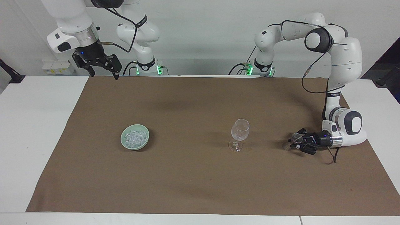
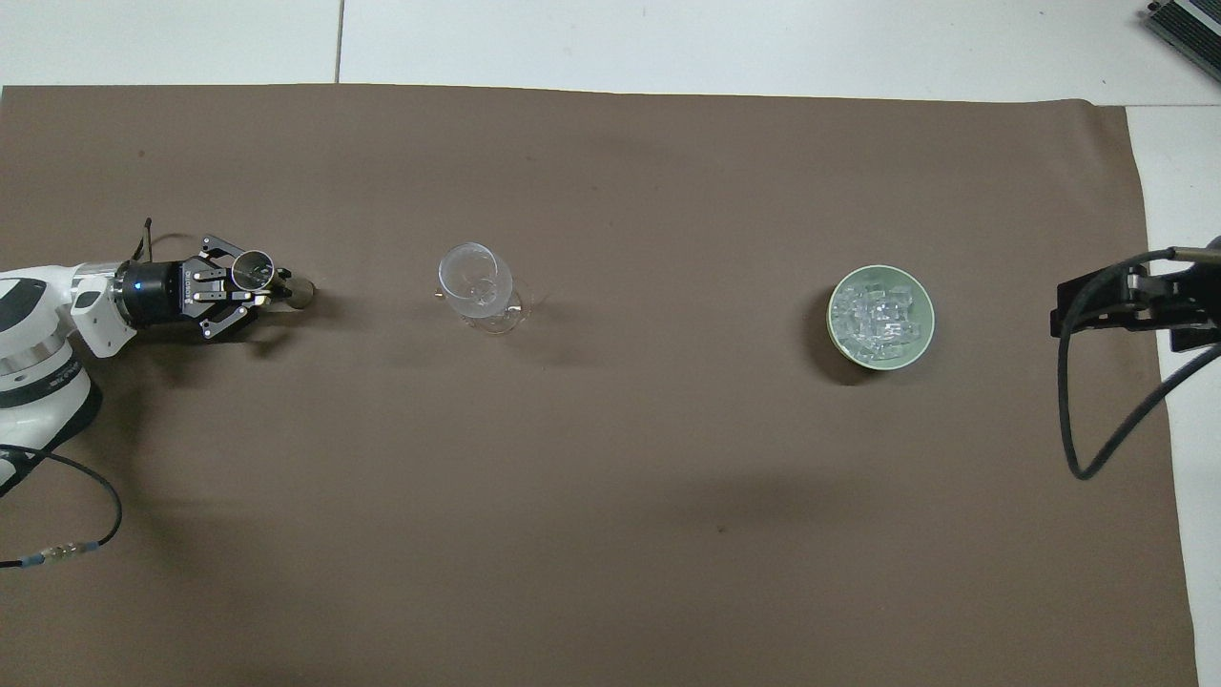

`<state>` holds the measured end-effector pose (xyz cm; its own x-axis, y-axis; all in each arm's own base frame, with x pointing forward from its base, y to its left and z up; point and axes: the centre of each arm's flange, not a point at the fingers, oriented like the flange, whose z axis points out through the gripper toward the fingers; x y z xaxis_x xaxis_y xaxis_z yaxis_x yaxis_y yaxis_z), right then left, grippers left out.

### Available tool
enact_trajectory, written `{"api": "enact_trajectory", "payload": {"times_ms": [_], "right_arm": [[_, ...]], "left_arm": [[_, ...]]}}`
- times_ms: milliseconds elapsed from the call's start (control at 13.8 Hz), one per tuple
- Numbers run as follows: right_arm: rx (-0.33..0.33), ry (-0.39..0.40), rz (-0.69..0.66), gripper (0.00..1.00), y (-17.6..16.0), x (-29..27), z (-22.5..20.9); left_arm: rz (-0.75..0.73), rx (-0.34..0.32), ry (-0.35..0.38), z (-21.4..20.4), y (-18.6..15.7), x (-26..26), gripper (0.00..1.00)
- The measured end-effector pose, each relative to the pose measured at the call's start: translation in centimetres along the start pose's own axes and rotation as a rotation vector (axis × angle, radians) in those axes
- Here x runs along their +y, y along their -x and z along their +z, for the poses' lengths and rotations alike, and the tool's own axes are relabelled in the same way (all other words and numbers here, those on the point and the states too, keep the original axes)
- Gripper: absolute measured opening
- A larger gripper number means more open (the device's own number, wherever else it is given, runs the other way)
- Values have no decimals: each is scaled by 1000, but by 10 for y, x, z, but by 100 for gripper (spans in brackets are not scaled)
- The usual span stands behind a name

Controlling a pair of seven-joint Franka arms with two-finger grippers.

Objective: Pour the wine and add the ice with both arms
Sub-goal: 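Lift the metal cup with the left gripper toward the glass cup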

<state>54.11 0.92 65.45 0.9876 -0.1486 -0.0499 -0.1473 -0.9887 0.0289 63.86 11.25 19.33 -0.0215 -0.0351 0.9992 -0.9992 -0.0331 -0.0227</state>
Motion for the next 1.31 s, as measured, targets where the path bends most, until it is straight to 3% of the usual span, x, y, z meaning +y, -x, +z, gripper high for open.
{"api": "enact_trajectory", "payload": {"times_ms": [291, 509, 1018, 1309], "right_arm": [[0, 0, 0, 100, 0, 0, 0], [0, 0, 0, 100, 0, 0, 0], [0, 0, 0, 100, 0, 0, 0], [0, 0, 0, 100, 0, 0, 0]], "left_arm": [[3, 15, 14, 4, -3, 0, 21], [3, 31, 41, 13, -26, -7, 21], [-42, -88, 126, 56, -163, -24, 21], [1, -128, 191, 113, -194, -25, 21]]}}
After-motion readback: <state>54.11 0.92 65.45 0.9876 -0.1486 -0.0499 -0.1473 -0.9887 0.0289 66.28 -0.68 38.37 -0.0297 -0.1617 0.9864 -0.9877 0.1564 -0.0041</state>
